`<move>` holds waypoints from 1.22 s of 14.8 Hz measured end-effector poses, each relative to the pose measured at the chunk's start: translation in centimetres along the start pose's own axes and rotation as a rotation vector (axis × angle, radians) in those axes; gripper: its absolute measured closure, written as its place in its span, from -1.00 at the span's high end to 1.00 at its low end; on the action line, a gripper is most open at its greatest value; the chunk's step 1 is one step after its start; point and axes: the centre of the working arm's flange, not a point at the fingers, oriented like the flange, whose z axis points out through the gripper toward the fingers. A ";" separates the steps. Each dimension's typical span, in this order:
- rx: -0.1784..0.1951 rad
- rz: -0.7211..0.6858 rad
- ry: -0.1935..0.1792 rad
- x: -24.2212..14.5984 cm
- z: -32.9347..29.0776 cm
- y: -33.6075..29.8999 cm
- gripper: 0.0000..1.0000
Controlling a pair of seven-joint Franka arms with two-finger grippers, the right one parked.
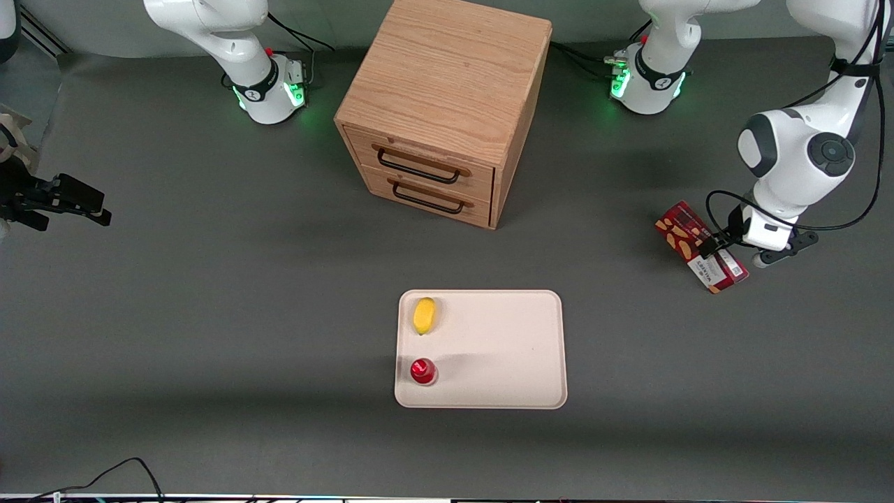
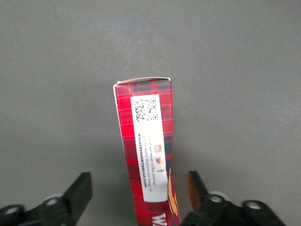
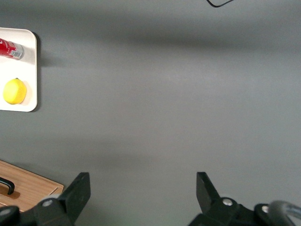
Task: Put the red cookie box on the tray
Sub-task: 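Lift the cookie box upright with the left gripper, then carry the held cookie box over the white tray beside the lemon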
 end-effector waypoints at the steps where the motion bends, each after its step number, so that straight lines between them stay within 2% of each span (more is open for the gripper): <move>1: 0.000 0.001 0.005 -0.1 0.4 0.0 0.51; 2: 0.000 0.001 0.007 -0.2 0.8 0.0 0.22; 6: -0.003 0.020 0.014 -0.4 1.1 0.9 -0.58; 7: -0.005 0.028 0.017 -0.4 0.9 1.3 -0.65; 9: -0.015 0.049 0.026 -0.2 -0.2 2.5 -0.66; 10: -0.018 0.062 0.018 0.1 -1.3 3.3 -0.66; 13: -0.007 0.103 -0.045 2.2 -7.5 6.0 -0.69; 18: 0.054 0.140 -0.154 6.7 -25.3 8.4 -0.69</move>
